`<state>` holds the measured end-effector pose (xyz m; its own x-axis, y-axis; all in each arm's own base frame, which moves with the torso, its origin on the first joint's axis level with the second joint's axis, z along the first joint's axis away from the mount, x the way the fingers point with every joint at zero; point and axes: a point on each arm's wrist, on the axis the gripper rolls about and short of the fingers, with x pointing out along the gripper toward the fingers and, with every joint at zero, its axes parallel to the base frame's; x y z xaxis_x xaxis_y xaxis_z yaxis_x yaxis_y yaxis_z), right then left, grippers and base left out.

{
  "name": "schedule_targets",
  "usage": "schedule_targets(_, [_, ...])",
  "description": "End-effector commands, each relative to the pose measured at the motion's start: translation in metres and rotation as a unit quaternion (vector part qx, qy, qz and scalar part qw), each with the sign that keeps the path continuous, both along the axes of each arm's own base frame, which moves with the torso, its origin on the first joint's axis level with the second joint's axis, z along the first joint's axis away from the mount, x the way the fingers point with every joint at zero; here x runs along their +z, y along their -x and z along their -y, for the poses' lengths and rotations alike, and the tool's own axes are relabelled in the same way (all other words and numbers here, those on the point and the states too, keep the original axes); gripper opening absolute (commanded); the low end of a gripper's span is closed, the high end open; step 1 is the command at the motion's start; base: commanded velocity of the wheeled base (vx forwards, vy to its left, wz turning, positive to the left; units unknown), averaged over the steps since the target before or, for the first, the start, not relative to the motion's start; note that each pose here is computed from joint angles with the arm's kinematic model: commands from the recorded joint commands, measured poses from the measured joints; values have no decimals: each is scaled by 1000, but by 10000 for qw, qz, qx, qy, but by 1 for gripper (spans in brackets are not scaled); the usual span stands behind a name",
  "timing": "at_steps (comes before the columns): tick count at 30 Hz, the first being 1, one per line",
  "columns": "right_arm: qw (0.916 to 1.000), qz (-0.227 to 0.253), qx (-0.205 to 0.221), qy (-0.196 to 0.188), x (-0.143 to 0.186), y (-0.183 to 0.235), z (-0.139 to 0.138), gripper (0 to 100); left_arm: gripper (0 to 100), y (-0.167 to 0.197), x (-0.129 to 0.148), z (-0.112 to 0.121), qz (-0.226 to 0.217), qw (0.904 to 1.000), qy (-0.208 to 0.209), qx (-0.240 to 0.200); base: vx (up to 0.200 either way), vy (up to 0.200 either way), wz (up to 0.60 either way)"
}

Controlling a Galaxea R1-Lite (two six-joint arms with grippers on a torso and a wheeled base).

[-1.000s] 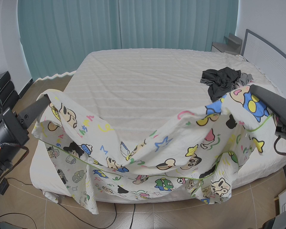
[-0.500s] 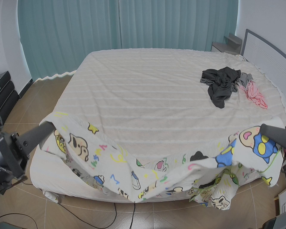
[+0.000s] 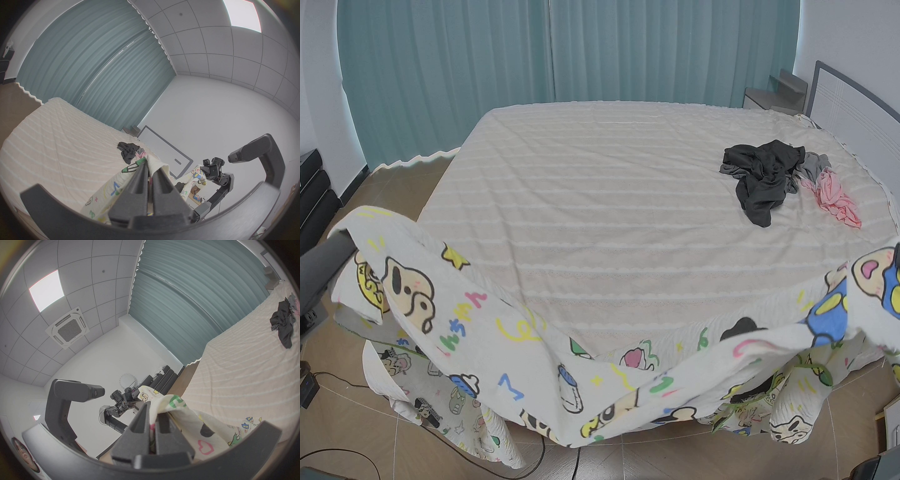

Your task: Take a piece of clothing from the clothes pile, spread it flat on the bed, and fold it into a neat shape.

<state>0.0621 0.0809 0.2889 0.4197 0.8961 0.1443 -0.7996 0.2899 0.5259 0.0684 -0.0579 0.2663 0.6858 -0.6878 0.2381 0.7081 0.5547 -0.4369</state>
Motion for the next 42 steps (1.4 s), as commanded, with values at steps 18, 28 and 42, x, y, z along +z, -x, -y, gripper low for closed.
schedule_targets(18, [9992, 241, -30, -320, 27, 4, 5, 0, 0, 5, 23, -4, 209, 9991, 364, -54, 0, 0, 0])
schedule_targets(28, [9988, -433, -198, 121, 7, -11, -6, 0, 0, -8, -7, 5, -757, 9966, -335, 26, 0, 0, 0])
schedule_targets(42, [9821, -1074, -1313, 815, -23, -77, -21, 0, 0, -78, -31, 28, -1539, 9818, -809, 770, 0, 0, 0])
